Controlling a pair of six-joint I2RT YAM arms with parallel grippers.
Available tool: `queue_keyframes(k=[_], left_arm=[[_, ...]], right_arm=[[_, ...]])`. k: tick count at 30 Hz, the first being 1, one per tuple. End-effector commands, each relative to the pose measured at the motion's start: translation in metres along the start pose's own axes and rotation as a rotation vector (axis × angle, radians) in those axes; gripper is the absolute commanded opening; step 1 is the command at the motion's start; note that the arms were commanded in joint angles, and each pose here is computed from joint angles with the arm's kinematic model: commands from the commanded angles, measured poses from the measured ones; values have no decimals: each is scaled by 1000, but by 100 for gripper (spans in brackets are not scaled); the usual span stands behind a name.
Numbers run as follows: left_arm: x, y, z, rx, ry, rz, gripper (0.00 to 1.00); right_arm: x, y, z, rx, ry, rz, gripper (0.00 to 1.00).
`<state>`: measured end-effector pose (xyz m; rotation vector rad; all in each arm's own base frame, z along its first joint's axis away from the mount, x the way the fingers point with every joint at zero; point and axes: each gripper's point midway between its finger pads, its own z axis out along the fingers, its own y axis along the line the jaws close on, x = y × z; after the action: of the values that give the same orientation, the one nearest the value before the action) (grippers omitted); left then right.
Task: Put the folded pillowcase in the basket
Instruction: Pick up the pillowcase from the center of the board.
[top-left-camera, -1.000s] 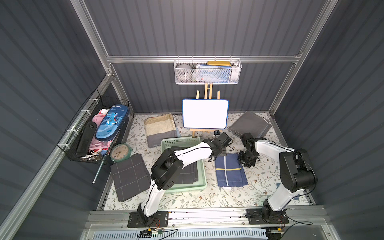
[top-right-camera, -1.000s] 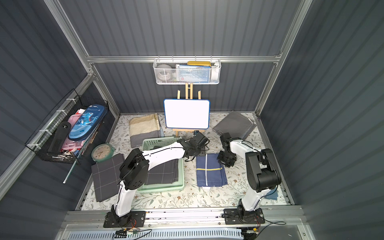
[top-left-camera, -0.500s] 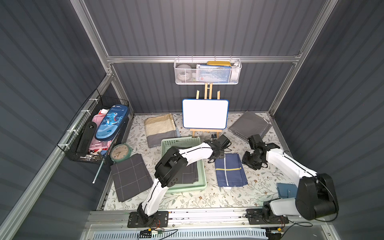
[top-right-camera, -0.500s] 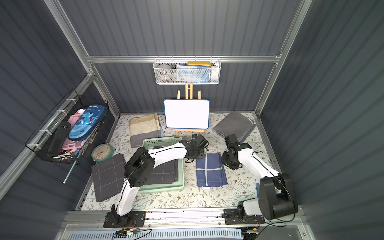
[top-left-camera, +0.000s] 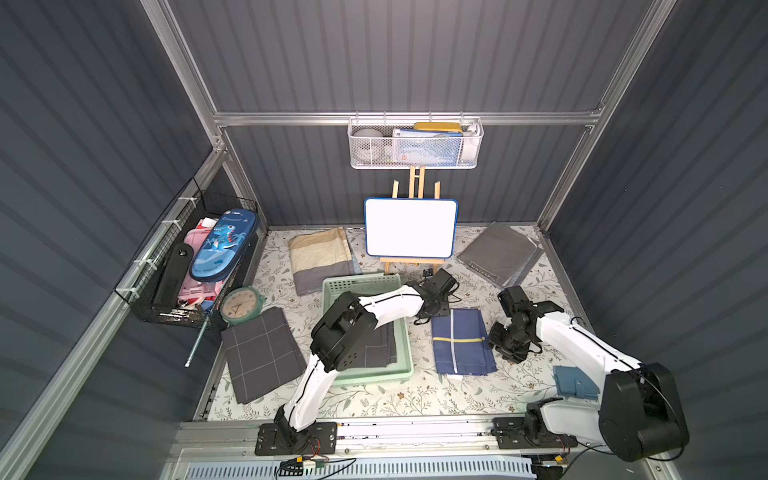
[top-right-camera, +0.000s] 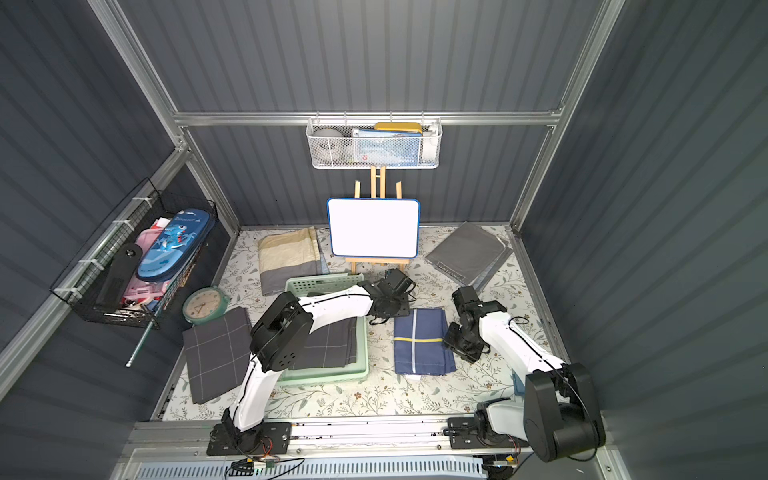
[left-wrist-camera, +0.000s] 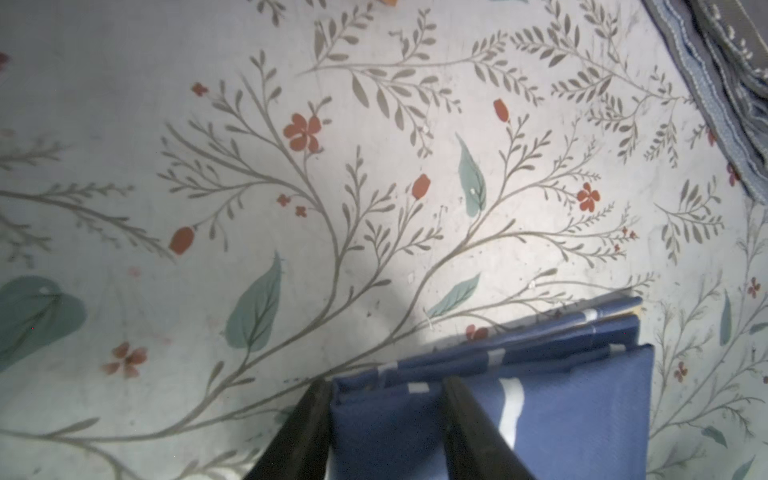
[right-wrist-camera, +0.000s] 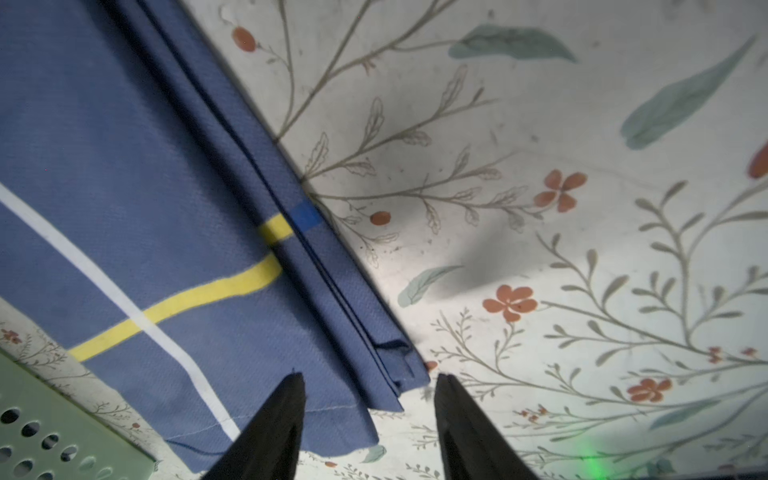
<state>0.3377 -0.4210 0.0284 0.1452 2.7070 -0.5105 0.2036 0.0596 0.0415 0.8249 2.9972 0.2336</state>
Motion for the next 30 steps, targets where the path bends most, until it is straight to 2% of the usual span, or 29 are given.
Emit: queue_keyframes(k=[1,6,11,15,16,22,24,26,30], left_arm=[[10,-2,-3,31,37,27,45],[18,7,4,8,50,32,40],[17,9,6,0,41,31,31],[15,7,8,3,34,26,23],[15,7,8,4,33,25,20],[9,5,5,4,13,24,11],[8,5,4,3,11,23,7],[7,4,2,5,7,23,0],[1,-2,-8,24,-13,26,0]], right_arm=[[11,-2,15,0,70,20,56],[17,-8,24,32,110,26,56],[30,-10,28,3,150,33,55],[39,-4,32,-51,185,38,50],[39,-5,34,-47,185,37,48],[40,0,39,-73,199,40,16],[40,3,39,-90,200,42,9],[39,3,38,-95,194,45,1],[37,9,29,-135,163,37,0]])
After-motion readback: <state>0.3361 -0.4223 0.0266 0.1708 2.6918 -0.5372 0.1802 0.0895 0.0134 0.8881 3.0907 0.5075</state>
